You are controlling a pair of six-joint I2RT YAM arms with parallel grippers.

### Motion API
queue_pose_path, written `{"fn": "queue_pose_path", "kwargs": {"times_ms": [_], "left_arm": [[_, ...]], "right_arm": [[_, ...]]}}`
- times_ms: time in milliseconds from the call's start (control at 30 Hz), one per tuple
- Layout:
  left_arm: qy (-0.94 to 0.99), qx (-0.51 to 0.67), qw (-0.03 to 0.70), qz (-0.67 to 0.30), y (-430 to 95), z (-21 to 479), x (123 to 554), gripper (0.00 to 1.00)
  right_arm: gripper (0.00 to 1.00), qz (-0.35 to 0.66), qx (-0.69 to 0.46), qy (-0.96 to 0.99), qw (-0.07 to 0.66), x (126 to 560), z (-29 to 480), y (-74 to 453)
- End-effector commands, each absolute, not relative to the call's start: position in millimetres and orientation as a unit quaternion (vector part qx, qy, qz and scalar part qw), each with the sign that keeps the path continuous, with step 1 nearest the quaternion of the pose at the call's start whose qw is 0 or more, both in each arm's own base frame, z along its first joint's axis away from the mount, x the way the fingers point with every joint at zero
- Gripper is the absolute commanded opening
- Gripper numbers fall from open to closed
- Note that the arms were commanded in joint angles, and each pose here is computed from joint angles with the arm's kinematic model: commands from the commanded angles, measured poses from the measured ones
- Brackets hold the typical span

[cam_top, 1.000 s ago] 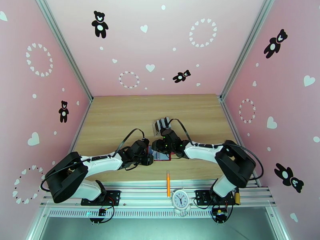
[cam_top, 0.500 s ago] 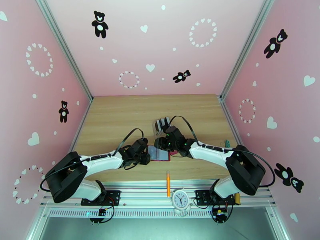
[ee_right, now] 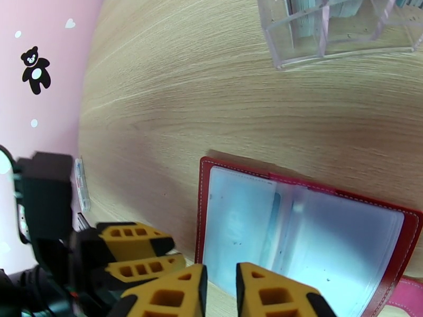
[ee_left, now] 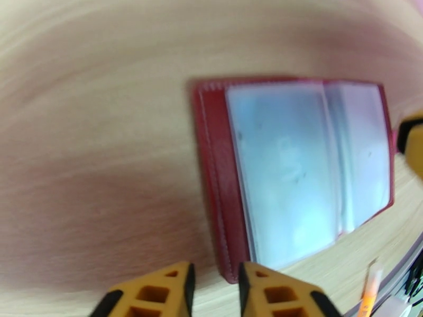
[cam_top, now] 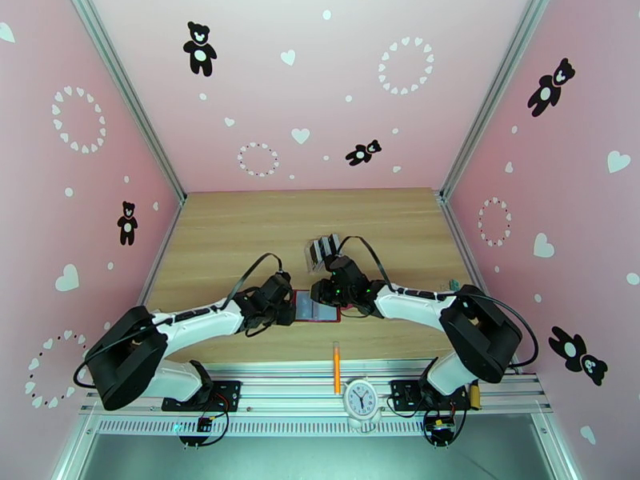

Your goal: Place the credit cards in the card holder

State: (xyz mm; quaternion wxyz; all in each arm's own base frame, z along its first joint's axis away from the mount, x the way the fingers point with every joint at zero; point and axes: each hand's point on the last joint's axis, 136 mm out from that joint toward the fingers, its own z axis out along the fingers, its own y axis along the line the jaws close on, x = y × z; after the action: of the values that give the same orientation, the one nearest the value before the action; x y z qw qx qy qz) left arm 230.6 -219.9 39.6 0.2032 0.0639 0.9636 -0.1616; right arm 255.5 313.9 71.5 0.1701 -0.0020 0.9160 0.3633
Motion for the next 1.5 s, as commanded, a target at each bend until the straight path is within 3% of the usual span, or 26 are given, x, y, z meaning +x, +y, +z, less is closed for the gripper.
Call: {"fn": "queue_pose_path", "kwargs": {"times_ms": [0, 233, 400, 733, 933, 1000, 1267, 1300, 1367, 1400, 1467], "left_arm": [[0.958, 0.057, 0.226, -0.168, -217.4, 62.1, 247.6, 0.38], [0.945, 0.029, 0.249, -0.209, -219.0, 96.2, 284.2, 0.42], [0.930, -0.002, 0.264, -0.257, -229.4, 122.9, 317.5, 0.54], [0.919, -0.025, 0.277, -0.281, -252.7, 121.6, 367.2, 0.54], [0.915, -0.039, 0.276, -0.293, -257.5, 109.7, 394.4, 0.53], [0.910, -0.052, 0.268, -0.313, -257.8, 103.4, 401.8, 0.53], [0.893, -0.044, 0.245, -0.374, -276.1, 86.8, 412.2, 0.53], [0.891, -0.042, 0.243, -0.380, -277.9, 85.3, 412.8, 0.53], [0.891, -0.041, 0.239, -0.384, -279.9, 82.1, 412.9, 0.52], [0.891, -0.040, 0.236, -0.385, -280.8, 80.7, 412.3, 0.52], [0.891, -0.039, 0.235, -0.386, -281.5, 78.9, 412.0, 0.52]], "right_arm": [[0.30, 0.352, -0.008, 0.920, 0.173, 257.7, 72.6, 310.5], [0.38, 0.324, -0.010, 0.926, 0.196, 269.9, 92.4, 294.2], [0.43, 0.283, -0.007, 0.933, 0.223, 280.7, 111.7, 268.0], [0.53, 0.206, -0.006, 0.936, 0.284, 303.2, 152.8, 221.6], [0.67, 0.140, -0.018, 0.930, 0.339, 314.3, 182.8, 197.3], [0.76, 0.121, -0.014, 0.936, 0.331, 317.2, 185.8, 190.5], [0.74, 0.102, 0.004, 0.953, 0.284, 343.8, 168.9, 181.1], [0.79, 0.100, 0.006, 0.954, 0.282, 347.4, 167.6, 180.5], [0.79, 0.095, 0.006, 0.957, 0.274, 353.9, 164.2, 179.6], [0.92, 0.095, -0.001, 0.958, 0.271, 357.8, 164.5, 181.4], [0.93, 0.087, -0.006, 0.960, 0.267, 364.4, 164.6, 181.1]]}}
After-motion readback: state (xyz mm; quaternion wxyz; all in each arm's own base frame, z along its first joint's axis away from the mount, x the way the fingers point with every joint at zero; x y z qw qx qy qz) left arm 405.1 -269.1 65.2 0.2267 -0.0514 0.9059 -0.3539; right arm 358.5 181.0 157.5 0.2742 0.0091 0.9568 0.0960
